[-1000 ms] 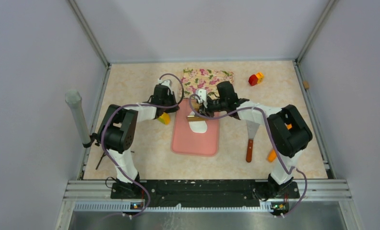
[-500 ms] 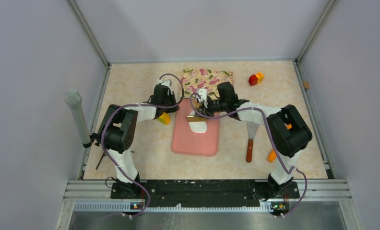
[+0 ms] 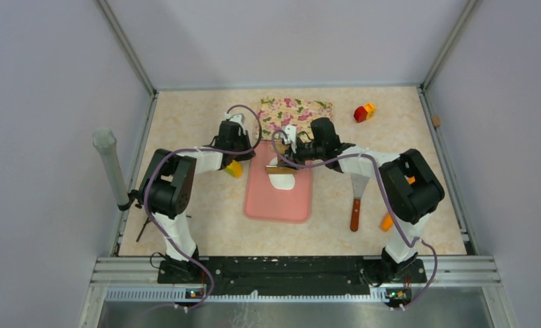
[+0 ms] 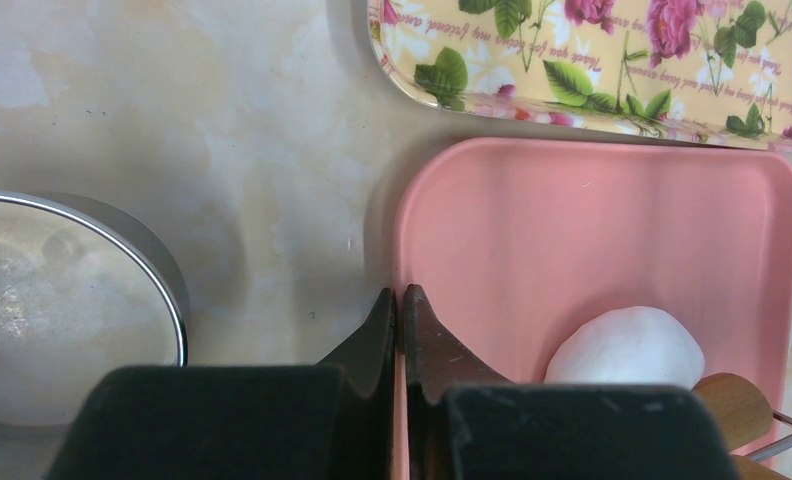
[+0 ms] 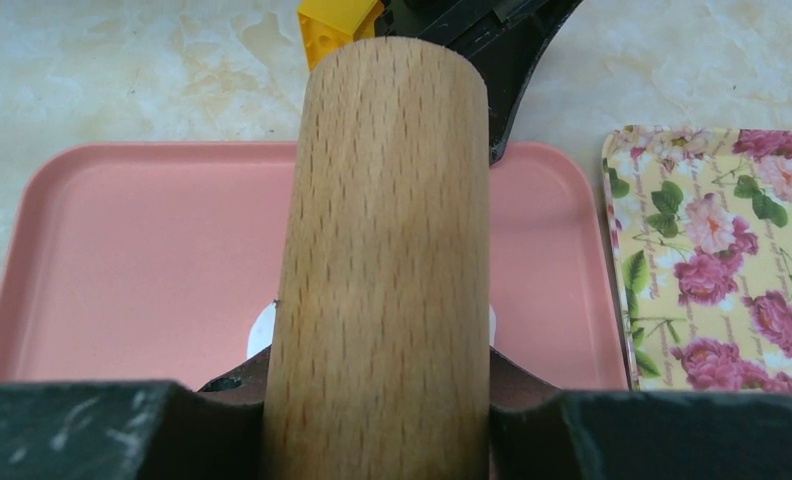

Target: Roll out the dumpling wrappers from the dough

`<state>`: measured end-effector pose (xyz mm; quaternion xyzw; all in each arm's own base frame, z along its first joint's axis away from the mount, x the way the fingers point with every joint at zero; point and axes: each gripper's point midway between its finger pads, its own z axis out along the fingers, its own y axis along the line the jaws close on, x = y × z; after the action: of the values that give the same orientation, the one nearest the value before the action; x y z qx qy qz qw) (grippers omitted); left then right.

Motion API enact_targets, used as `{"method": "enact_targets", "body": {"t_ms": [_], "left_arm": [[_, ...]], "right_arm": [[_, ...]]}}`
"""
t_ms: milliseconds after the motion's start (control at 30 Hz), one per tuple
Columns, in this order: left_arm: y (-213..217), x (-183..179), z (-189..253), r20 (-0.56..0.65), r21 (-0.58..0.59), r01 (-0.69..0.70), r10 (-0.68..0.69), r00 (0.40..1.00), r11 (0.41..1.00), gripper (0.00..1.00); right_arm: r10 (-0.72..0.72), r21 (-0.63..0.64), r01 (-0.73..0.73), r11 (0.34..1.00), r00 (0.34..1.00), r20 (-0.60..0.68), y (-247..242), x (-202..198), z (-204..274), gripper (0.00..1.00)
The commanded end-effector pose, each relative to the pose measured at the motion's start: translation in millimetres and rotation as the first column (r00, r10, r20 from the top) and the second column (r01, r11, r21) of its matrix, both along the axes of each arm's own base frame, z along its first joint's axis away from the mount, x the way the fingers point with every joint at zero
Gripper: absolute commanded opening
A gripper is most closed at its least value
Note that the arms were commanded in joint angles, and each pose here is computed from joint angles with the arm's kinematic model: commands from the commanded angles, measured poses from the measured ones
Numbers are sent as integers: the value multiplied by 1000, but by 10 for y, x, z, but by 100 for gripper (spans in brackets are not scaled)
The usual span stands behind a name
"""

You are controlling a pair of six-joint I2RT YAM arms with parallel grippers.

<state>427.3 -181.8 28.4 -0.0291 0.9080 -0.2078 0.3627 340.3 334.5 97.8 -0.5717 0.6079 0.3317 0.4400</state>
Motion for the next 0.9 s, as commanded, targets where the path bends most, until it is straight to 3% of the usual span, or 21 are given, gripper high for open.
{"method": "enact_targets", "body": {"t_ms": [0,867], "left_arm": [[219,-307,-379,-132,90,-6,18,991,996,0],[222,-307,-385,-132,92,-7,19,991,996,0]], "right_arm": [[-71,-182,19,983,956,-283,-315,-425,-816,0],[-10,-178,-67,982,917,-399,-319,-811,-864,0]]}}
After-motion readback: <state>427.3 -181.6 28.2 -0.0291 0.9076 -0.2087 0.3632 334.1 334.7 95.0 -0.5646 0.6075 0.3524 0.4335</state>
